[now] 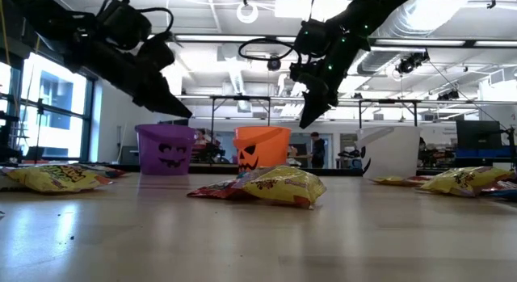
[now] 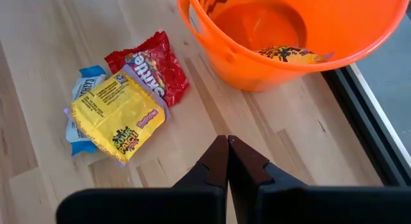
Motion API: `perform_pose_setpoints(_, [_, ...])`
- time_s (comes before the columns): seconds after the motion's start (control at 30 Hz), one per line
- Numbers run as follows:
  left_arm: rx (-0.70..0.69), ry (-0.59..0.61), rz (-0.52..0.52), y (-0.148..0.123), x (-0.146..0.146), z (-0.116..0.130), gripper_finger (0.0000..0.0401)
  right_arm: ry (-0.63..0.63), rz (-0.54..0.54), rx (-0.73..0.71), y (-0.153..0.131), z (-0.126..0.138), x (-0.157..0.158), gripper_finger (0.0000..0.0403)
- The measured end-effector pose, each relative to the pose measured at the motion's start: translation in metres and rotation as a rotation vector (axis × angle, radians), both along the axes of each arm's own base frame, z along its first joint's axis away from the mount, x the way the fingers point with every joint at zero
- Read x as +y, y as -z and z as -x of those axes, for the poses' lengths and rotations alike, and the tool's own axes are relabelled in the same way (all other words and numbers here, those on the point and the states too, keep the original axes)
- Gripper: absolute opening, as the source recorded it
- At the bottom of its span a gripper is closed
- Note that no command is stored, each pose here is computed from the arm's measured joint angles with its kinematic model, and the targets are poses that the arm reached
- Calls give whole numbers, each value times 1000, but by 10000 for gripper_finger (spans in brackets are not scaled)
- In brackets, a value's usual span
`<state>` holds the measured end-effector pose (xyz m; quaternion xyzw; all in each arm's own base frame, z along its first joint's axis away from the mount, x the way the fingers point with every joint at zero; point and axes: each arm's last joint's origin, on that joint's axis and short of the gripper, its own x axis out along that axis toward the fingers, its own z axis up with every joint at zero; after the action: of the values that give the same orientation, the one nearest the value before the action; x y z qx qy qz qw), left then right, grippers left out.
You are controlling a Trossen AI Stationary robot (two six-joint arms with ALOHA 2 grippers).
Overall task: Sort candy
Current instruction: Put the red candy into the violet bucket
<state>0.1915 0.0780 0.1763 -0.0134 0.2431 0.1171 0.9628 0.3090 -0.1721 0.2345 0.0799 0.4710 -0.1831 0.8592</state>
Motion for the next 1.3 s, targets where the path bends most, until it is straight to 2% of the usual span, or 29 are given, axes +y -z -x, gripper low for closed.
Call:
perform_pose_setpoints(0.73, [16,-4,19,0,-2,-1,0,14,-6,-9,0,0,0,0])
perform_pose_setpoints(0.97, [65,13,-25,-4,-3,-13,0,77,-39,-63,-2,-3,-1,0])
perform_pose_setpoints(1.3, [129,42,-21,7,2,-35,0,111,-75,-56,3,-3,-3,0])
